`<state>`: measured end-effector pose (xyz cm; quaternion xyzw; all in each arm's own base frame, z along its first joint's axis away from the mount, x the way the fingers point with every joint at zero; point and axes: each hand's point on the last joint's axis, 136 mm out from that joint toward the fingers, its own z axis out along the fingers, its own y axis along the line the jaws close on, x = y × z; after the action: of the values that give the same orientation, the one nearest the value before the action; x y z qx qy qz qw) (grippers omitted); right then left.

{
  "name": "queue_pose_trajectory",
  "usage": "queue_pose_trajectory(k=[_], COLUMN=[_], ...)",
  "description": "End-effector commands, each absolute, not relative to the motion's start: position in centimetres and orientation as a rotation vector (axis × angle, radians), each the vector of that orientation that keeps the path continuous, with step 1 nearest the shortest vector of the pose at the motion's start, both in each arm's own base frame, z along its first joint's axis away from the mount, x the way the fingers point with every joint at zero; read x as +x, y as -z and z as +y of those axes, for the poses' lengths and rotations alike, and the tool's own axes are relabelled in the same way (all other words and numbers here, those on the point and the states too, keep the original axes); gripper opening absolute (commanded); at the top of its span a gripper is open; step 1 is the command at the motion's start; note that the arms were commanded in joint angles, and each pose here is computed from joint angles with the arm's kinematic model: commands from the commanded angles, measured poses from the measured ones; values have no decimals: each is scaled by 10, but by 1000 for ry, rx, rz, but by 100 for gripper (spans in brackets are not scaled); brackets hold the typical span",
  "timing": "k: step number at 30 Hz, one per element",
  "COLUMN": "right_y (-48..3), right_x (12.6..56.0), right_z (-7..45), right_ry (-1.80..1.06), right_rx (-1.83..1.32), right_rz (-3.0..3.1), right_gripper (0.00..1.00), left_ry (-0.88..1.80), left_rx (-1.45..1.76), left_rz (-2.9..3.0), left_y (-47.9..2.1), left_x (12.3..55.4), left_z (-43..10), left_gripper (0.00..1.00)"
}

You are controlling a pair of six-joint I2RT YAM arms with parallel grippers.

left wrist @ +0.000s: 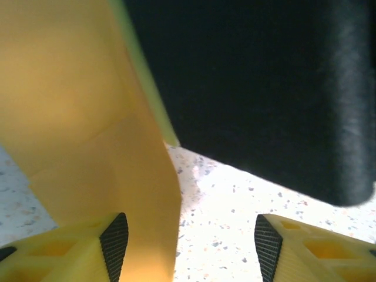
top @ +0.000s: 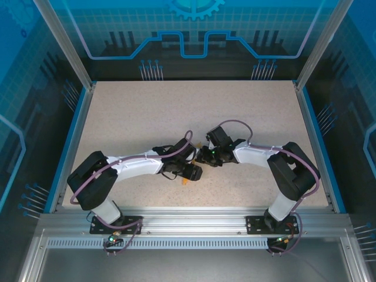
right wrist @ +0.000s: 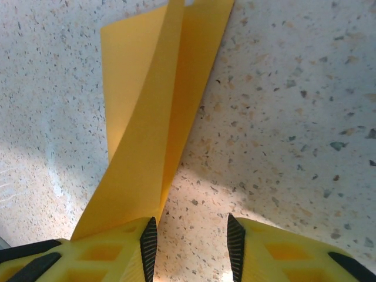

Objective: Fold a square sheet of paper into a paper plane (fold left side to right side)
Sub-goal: Fold the wing for the fifth time at the center of the table.

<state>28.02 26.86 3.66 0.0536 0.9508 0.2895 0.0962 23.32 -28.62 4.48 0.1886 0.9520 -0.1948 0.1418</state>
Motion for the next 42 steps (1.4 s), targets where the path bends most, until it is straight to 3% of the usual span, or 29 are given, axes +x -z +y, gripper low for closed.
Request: queue_pose_trajectory(k=[1, 5, 12, 21, 32, 42], right_y=[-38, -37, -39, -48, -69, -72], right_x=[279, 278, 279, 282, 280, 281], right_z=[272, 272, 272, 265, 239, 253], right_ry=[-893, -894, -890, -860, -888, -1042], right_rx=[163, 160, 158, 108, 59, 21], right_rz=[2822, 2823, 2816, 2790, 2695, 2594], right_gripper=[39, 39, 39, 40, 42, 44], left_ry=[407, 382, 410, 487, 969, 1288], left_rx=[583, 589, 590, 562, 377, 192], left_rz=[2756, 2755, 2757, 2742, 2742, 2746], left_y=[-37, -36, -36, -43, -61, -55], left_x=[237, 238, 236, 233, 233, 235], left_z=[-278, -277, -280, -283, -294, -303], left_gripper=[59, 51, 27, 9, 6, 4])
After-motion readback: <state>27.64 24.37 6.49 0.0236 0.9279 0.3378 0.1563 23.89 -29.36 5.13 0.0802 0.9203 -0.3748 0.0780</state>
